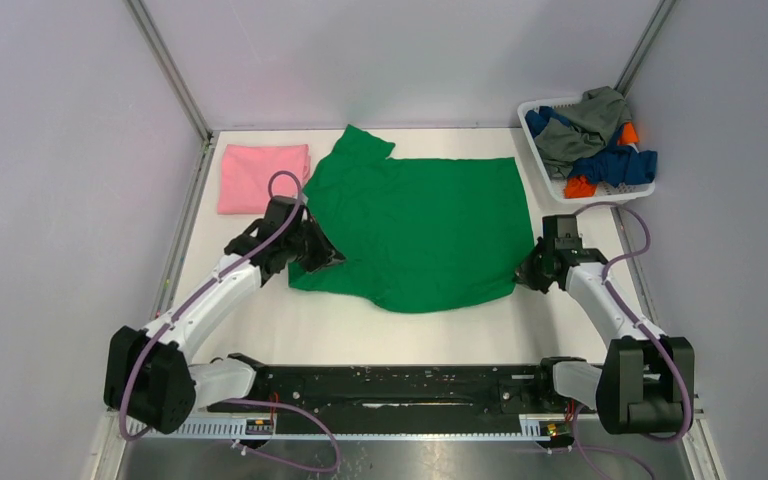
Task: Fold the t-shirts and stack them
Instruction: Fold the flattened tshirt in 1/3 of the way
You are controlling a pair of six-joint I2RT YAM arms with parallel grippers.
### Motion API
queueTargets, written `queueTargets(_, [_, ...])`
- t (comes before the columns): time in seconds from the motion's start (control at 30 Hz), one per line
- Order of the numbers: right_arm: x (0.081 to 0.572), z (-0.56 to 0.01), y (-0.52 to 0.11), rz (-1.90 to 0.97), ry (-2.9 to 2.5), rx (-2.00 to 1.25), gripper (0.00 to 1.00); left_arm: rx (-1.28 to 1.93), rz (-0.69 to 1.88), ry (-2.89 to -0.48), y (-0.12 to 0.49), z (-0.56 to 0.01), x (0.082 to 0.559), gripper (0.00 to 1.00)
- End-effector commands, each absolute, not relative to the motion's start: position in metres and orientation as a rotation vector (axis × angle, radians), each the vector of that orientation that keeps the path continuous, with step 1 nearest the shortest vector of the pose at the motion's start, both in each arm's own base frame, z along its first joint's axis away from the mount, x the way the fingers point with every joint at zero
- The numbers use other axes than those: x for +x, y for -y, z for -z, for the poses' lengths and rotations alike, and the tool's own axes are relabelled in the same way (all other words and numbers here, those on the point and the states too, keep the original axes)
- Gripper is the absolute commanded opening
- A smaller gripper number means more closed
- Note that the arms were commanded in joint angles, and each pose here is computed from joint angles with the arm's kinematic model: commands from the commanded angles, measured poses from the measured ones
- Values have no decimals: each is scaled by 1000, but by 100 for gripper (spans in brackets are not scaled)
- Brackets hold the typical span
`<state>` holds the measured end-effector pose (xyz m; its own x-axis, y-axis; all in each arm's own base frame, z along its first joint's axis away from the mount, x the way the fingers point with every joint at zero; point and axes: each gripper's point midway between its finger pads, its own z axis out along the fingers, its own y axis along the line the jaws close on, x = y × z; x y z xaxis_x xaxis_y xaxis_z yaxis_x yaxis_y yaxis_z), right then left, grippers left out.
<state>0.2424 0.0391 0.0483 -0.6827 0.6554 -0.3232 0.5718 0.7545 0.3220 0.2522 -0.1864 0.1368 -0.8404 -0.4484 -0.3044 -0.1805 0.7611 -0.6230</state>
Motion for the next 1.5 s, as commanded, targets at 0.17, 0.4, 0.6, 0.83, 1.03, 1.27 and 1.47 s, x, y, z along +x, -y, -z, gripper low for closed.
queueTargets(0.17, [281,-74,-38,-297,-2535,887,0,-456,866,-2317,175,-188,334,0])
queueTargets(0.4, [311,-94,-23,-285,-2492,914,0,-423,857,-2291,163,-194,376,0])
queueTargets(0.6, [342,-97,-33,-364,-2515,916,0,-373,833,-2276,154,-193,416,0])
queueTargets(0.83, [387,-88,-16,-261,-2489,995,19,-430,714,-2312,135,-166,473,11])
queueTargets(1.03, [433,-91,8,-121,-2432,995,57,-522,637,-2350,118,-151,535,76])
queueTargets(1.27, [395,-96,-37,-96,-2551,710,100,-507,689,-2382,133,-145,490,99])
queueTargets(1.47, [370,-61,-95,-245,-2694,566,99,-494,800,-2480,170,-106,435,99])
